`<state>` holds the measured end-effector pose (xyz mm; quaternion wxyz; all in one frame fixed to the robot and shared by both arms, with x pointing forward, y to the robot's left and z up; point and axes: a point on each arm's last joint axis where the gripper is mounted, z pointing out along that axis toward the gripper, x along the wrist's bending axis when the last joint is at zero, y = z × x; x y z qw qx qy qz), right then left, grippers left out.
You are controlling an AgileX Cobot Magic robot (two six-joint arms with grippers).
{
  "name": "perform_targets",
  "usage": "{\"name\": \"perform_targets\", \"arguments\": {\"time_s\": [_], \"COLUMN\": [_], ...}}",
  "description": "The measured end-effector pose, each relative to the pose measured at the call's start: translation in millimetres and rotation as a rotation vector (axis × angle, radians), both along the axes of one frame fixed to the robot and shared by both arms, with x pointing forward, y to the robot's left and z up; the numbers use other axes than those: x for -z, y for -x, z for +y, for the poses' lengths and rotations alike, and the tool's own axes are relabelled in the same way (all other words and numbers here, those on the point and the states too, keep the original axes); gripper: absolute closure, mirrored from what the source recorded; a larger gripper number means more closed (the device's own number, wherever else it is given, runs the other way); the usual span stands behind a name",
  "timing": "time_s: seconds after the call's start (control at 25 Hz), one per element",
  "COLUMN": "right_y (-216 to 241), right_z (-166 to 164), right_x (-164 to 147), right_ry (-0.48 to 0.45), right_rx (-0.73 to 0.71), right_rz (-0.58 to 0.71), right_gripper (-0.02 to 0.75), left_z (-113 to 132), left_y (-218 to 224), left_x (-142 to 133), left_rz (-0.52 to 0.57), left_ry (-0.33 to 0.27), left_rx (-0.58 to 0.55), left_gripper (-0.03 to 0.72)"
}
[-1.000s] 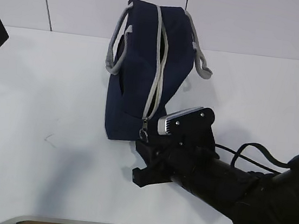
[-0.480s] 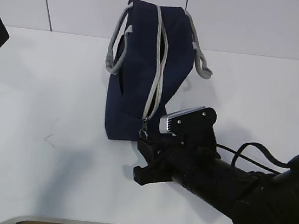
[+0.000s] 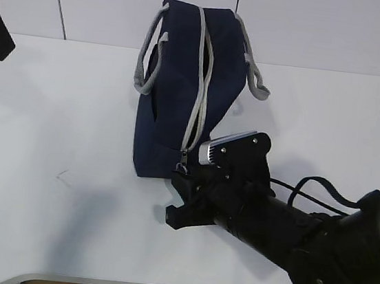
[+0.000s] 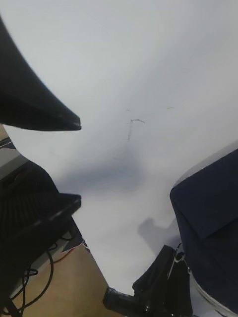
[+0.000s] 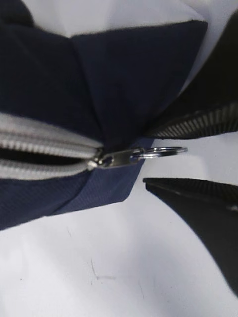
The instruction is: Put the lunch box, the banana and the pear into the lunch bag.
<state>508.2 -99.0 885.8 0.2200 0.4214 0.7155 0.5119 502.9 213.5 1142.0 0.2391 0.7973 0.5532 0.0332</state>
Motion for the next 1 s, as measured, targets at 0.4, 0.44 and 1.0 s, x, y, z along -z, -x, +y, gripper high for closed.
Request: {"name": "perform_targets", "arguments": {"time_s": [0.4, 0.44, 1.0], "right_y": [-0.4, -0.4, -0.4], "right_z": [0.3, 0.3, 0.3], "right_x": [0.9, 0.9, 0.9], "right_ry": [0.001, 0.001, -0.008], "right_rx": [0.0, 0.0, 0.005], "right_rz": [0.001, 0.001, 0.008], "right_gripper": [0.503, 0.503, 0.672], "left_z": [-0.2, -0.2, -0.2], "left_y": [0.0, 0.0, 0.0], "left_x": [0.0, 0.0, 0.0], "left_rz": [0.0, 0.0, 0.001], "left_ry": [0.002, 0.002, 0.003], "left_rx": [0.0, 0.0, -0.002], "left_gripper": [0.372, 0.372, 0.372]}}
